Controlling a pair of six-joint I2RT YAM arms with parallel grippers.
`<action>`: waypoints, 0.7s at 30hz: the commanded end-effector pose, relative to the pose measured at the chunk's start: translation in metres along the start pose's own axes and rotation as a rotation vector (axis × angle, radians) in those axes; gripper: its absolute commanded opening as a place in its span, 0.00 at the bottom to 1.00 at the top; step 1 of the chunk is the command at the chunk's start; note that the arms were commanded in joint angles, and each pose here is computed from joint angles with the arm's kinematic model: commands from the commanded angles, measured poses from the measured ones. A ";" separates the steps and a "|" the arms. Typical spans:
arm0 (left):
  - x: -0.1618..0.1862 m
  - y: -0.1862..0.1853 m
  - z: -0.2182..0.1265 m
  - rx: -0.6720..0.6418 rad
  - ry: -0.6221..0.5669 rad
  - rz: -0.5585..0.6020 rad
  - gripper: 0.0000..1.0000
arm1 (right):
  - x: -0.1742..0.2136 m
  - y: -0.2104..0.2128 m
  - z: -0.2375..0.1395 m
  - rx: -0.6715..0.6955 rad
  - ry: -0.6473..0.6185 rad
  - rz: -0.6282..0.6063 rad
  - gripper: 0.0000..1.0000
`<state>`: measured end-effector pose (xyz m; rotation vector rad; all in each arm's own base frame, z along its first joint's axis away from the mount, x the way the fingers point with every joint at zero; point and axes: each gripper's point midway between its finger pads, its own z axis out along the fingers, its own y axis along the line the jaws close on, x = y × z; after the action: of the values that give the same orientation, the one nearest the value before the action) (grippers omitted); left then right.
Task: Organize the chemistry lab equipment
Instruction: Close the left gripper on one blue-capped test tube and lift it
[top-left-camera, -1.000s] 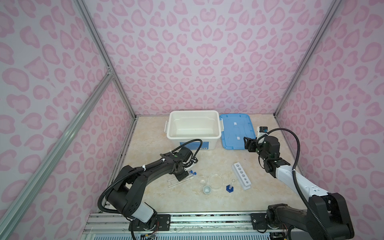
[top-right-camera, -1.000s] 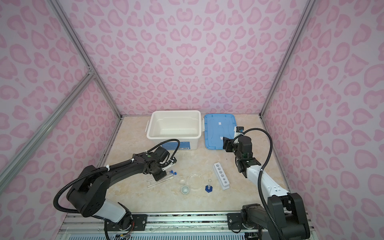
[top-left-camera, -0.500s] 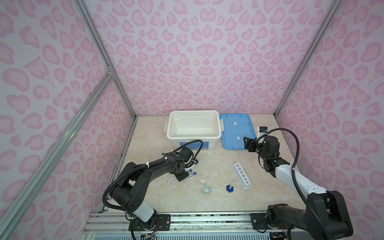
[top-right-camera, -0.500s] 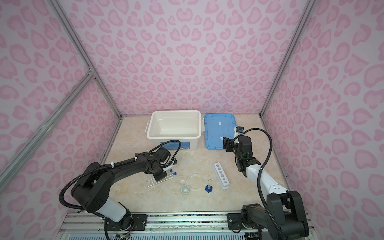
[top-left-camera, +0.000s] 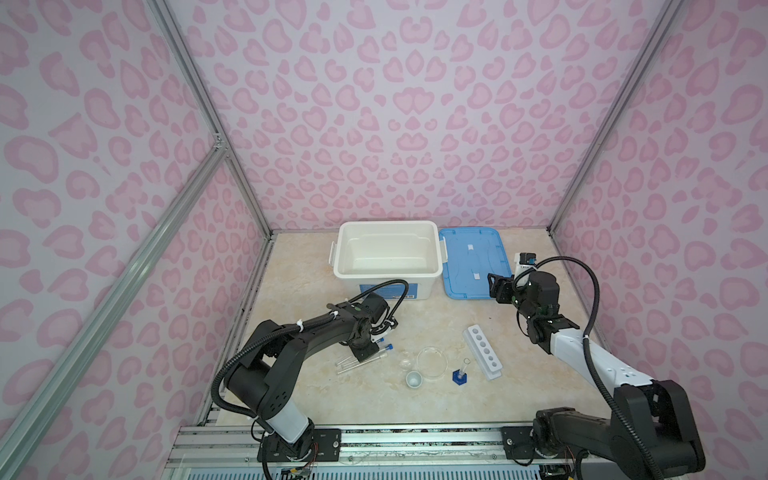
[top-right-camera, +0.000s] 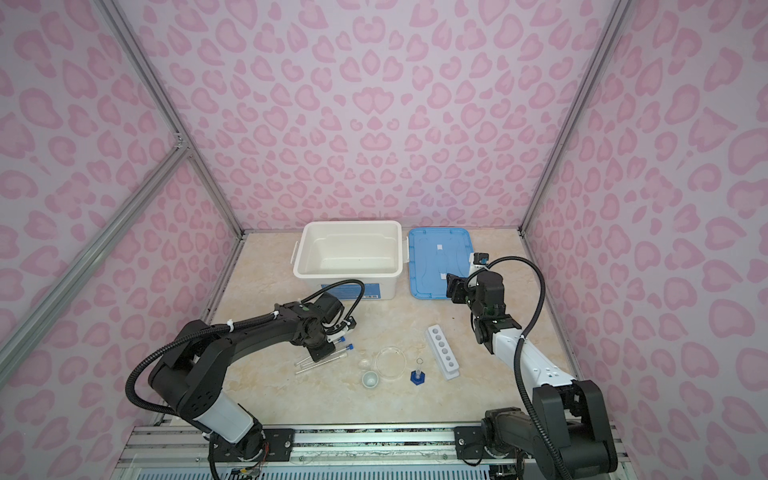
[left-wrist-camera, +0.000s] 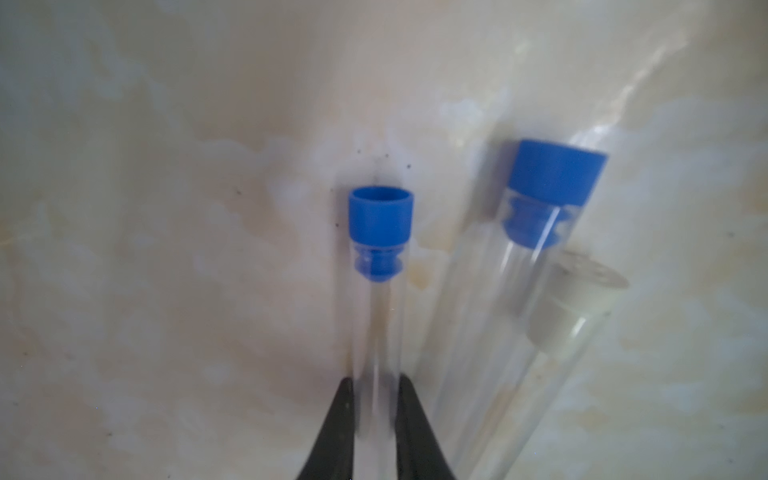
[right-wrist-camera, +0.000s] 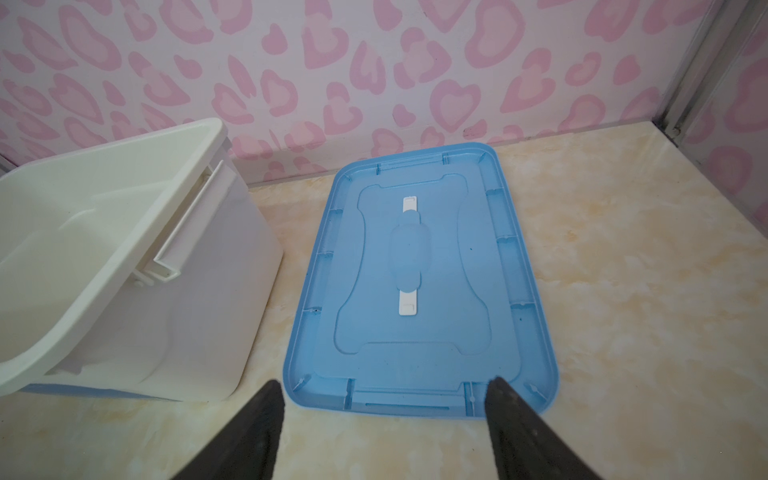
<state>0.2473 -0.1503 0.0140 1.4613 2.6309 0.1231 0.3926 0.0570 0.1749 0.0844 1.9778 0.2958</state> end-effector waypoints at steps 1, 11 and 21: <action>-0.003 0.001 -0.001 0.001 -0.015 0.004 0.16 | -0.001 0.001 0.001 -0.008 -0.011 0.005 0.76; -0.020 0.012 -0.023 -0.052 -0.109 0.003 0.14 | -0.005 0.005 -0.001 -0.025 -0.009 0.014 0.76; -0.042 0.020 -0.066 -0.091 -0.273 -0.015 0.15 | -0.014 0.027 -0.014 -0.100 0.014 0.003 0.78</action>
<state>0.2684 -0.1657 0.0660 1.3641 2.4493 0.0838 0.3882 0.0705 0.2001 0.0470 1.9489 0.3621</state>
